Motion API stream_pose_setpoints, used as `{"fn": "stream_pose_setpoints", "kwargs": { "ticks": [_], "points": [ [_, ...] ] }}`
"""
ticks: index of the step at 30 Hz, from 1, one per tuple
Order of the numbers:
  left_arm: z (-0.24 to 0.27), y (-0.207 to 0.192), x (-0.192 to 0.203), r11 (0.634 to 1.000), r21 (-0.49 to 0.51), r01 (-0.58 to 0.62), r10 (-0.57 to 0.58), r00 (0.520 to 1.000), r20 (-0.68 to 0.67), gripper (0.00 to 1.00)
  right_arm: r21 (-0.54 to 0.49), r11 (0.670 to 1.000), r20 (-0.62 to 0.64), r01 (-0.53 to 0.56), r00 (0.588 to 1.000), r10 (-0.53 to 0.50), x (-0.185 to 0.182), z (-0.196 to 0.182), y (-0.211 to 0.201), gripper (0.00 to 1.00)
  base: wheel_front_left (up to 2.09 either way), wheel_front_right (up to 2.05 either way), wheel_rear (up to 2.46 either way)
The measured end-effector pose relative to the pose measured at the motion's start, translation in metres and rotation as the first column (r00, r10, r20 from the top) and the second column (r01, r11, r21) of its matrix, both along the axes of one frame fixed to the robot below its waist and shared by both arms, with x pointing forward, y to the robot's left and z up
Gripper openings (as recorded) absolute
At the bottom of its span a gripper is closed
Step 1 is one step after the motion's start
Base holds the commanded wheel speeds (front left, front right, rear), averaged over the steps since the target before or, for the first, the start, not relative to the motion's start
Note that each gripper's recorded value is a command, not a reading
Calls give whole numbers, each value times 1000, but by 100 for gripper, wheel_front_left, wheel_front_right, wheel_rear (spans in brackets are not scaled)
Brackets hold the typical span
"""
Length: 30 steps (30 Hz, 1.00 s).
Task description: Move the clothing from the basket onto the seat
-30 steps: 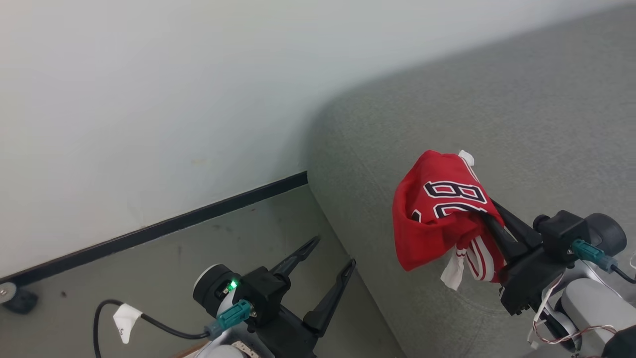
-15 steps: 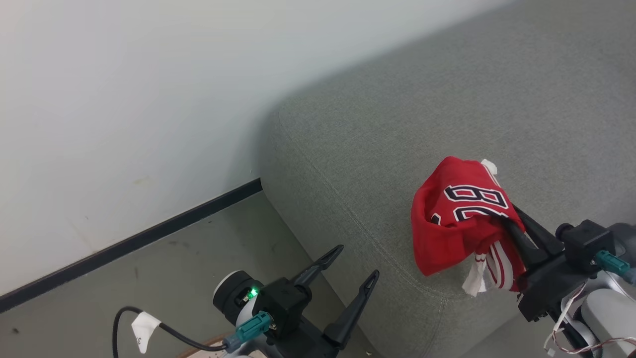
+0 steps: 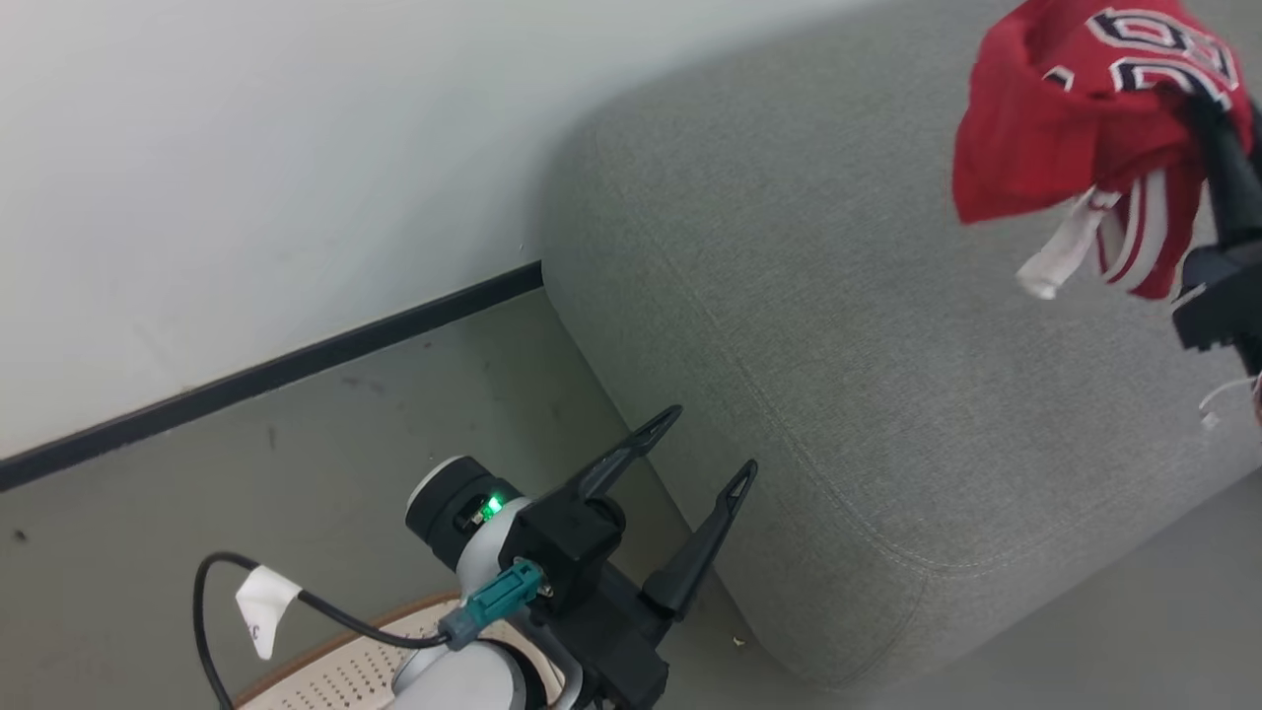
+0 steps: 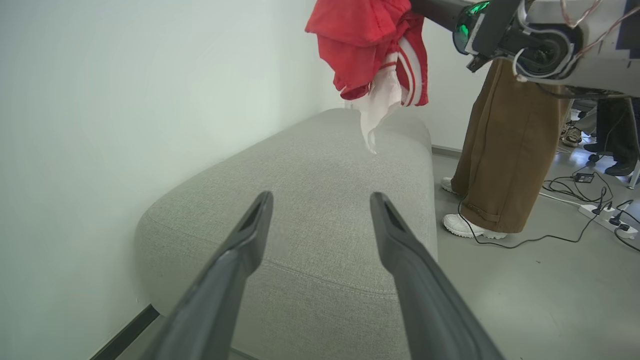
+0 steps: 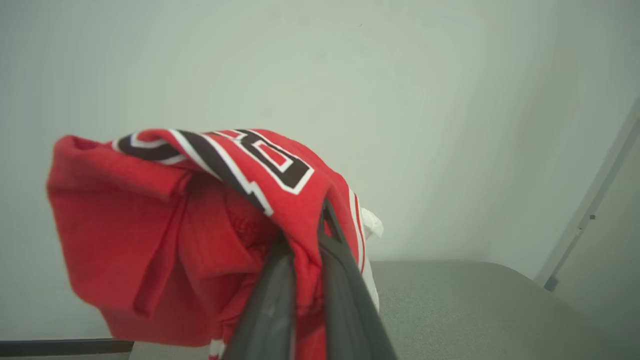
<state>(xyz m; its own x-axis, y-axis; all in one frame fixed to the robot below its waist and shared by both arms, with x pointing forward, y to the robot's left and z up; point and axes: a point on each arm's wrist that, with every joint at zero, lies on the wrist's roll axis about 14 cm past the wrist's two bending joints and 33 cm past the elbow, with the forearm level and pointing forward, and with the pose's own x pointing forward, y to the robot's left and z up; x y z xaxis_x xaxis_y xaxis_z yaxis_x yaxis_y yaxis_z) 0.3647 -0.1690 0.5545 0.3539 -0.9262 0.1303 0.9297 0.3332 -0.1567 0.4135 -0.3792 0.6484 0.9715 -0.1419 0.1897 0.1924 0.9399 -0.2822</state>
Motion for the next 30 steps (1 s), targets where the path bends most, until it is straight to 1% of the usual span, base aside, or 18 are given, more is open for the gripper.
{"fn": "stream_pose_setpoints", "kwargs": {
  "ticks": [6,9,14,17,18,19,20,21,22,25,30],
  "points": [
    [5,6,25,999,-17,-32,33,999,23,100,-4,996,-9,92,996,-92,32,7,-35,0,0,0,0],
    [7,10,37,998,-26,-52,53,998,31,100,-7,992,-45,129,991,-130,44,-4,-50,0,0,0,0],
    [5,19,52,996,-36,-83,84,996,27,100,3,988,-146,152,978,-149,69,-47,-54,0,0,0,0],
    [-4,25,58,995,-22,-94,94,995,16,100,10,987,-201,160,967,-155,81,-74,-54,0,0,0,0],
    [-4,25,58,995,-22,-94,94,995,16,100,10,987,-201,160,967,-155,81,-74,-54,0,0,0,0],
    [-11,30,62,994,-10,-105,105,994,12,100,16,987,-237,161,960,-152,89,-91,-52,0,0,0,0],
    [-14,32,64,994,-5,-110,110,994,13,100,20,986,-253,163,955,-153,93,-100,-51,0,0,0,0],
    [-14,32,64,994,-5,-110,110,994,13,100,20,986,-253,163,955,-153,93,-100,-51,0,0,0,0],
    [-16,34,67,993,-5,-117,117,993,11,100,24,986,-268,163,952,-151,98,-108,-49,0,0,0,0],
    [-26,40,76,991,10,-135,135,991,-1,100,39,987,-299,154,945,-135,115,-130,-37,0,0,0,0],
    [-49,51,88,986,45,-161,162,986,-31,100,101,986,-386,133,919,-85,131,-185,-5,0,0,0,0]
  ]
}}
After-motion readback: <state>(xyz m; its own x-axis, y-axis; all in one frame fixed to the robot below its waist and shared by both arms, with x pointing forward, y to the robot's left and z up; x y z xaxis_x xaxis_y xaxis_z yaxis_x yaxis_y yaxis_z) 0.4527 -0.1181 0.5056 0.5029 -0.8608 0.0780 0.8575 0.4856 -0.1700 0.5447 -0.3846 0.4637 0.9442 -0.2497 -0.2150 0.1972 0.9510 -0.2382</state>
